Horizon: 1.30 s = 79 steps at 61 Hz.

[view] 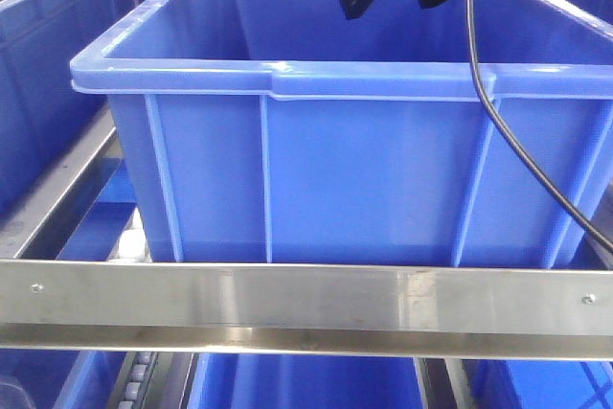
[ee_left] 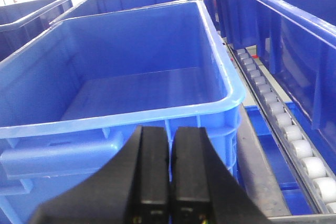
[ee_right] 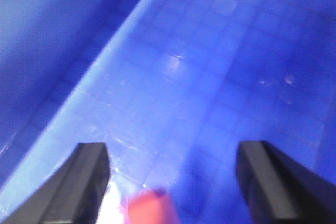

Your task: Pick red cube and place on left shelf

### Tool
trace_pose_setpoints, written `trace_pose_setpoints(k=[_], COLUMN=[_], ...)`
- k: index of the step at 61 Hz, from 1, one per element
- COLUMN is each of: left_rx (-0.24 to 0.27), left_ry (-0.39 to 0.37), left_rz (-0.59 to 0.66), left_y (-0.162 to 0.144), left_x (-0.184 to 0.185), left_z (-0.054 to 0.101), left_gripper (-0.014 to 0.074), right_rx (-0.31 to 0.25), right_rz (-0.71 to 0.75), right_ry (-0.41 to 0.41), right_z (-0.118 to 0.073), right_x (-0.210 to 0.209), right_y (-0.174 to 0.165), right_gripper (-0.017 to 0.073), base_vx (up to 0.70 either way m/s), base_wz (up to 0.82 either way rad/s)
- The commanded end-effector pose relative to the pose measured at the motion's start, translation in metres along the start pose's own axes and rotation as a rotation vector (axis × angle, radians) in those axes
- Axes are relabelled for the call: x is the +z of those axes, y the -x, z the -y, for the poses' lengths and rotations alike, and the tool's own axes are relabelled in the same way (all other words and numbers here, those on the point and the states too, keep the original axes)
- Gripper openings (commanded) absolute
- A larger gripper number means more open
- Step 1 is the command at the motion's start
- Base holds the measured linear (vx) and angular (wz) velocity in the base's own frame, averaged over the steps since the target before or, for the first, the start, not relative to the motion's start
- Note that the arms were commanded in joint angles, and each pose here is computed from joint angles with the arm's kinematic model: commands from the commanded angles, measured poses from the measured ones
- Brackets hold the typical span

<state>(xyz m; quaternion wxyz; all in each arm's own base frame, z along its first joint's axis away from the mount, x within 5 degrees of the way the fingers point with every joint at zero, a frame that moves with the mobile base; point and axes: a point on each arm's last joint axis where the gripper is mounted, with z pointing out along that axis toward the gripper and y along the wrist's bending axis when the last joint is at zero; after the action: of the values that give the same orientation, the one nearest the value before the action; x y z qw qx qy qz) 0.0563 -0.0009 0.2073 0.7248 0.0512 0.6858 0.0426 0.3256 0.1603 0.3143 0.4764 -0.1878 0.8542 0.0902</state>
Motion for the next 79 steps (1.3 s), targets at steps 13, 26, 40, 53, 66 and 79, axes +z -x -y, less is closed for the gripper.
trace_pose_setpoints(k=[13, 26, 40, 53, 66, 79], left_rx=[-0.005, -0.005, -0.005, -0.005, -0.005, -0.005], left_ry=[0.004, 0.004, 0.004, 0.004, 0.004, 0.004], left_rz=[0.060, 0.060, 0.060, 0.060, 0.060, 0.060], left_y=[0.000, 0.000, 0.000, 0.000, 0.000, 0.000], left_x=[0.001, 0.001, 0.001, 0.001, 0.001, 0.001], left_z=[0.000, 0.000, 0.000, 0.000, 0.000, 0.000], left_gripper=[0.0106, 0.0106, 0.0106, 0.0106, 0.0106, 0.0106], right_rx=[-0.025, -0.017, 0.001, 0.041, 0.074, 0.066], right_rz=[0.200, 0.323, 0.430, 0.453, 0.499, 0.612], right_ry=[-0.012, -0.014, -0.057, -0.173, -0.292, -0.329], right_z=[0.005, 0.012, 0.025, 0.042, 0.048, 0.041], right_x=[-0.064, -0.112, -0.162, -0.192, -0.216, -0.235], right_y=[0.034, 0.017, -0.030, -0.081, -0.127, -0.157], right_gripper=[0.0575, 0.0211, 0.0058, 0.0058, 0.0058, 0.0058], base_vx=[0.00, -0.01, 0.00, -0.01, 0.00, 0.00], base_wz=[0.00, -0.07, 0.00, 0.07, 0.00, 0.00])
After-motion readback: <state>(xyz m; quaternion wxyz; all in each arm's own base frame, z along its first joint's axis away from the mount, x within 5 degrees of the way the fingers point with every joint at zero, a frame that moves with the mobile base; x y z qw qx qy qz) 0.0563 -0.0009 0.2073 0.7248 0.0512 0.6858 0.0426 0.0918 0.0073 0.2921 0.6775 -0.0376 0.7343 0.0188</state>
